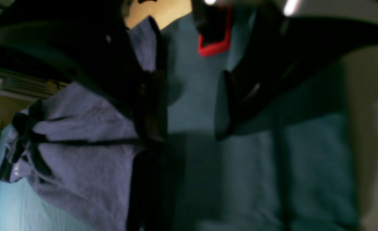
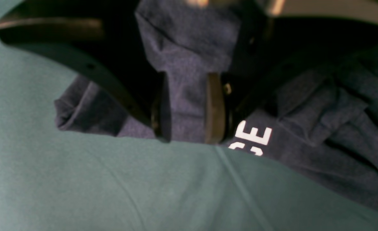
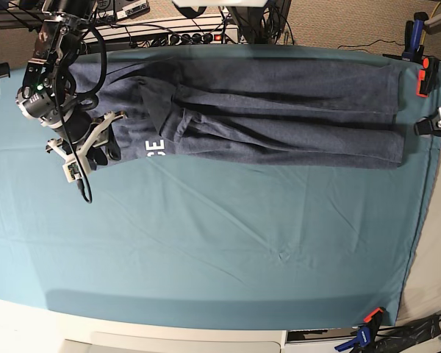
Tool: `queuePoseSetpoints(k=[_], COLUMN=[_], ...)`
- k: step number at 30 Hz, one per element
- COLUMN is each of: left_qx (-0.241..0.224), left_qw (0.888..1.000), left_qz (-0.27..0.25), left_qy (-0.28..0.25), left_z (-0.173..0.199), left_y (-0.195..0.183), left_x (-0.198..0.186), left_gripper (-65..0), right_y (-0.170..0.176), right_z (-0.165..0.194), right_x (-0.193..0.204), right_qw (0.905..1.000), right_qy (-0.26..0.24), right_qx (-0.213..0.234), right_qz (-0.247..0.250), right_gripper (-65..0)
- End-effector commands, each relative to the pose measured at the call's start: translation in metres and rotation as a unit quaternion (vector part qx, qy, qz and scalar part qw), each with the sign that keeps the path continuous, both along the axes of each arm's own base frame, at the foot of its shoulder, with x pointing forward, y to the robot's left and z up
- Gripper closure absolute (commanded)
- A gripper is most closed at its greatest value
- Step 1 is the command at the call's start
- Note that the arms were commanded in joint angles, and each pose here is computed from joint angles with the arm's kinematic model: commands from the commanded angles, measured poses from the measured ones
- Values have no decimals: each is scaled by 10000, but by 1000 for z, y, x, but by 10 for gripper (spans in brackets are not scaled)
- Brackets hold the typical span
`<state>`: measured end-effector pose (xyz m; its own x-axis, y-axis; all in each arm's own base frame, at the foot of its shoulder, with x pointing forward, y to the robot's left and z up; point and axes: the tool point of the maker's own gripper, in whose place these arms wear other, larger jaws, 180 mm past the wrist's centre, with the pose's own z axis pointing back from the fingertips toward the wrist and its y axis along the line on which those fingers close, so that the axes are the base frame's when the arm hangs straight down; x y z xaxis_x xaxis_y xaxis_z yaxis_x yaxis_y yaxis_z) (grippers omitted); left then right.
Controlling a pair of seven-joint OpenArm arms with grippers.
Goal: Fold the T-shirt properly
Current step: 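Move the left gripper to the opposite end of the strip and grasp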
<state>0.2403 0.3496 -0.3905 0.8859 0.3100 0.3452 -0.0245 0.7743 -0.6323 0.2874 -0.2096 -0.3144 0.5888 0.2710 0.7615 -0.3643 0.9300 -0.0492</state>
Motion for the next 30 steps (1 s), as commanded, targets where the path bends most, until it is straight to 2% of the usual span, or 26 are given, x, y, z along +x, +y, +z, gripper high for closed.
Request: queuePoseSetpoints(k=[1, 16, 30], left_qx=[101, -106, -341], left_qw=[9997, 9997, 9985], left_qz=[31, 29, -378], left_qy=[-227, -218, 181], left_z=[17, 7, -22], left_y=[11, -5, -43], left_x=[10, 11, -4], left_gripper=[-267, -267, -267], right_y=[1, 6, 6], right_z=[15, 15, 15], right_x=[7, 7, 7], right_qw=[9996, 9995, 9995], right_qy=[-288, -297, -298], right_qx=[13, 120, 115], right_qz=[66, 72, 71], right_gripper=[-189, -189, -189])
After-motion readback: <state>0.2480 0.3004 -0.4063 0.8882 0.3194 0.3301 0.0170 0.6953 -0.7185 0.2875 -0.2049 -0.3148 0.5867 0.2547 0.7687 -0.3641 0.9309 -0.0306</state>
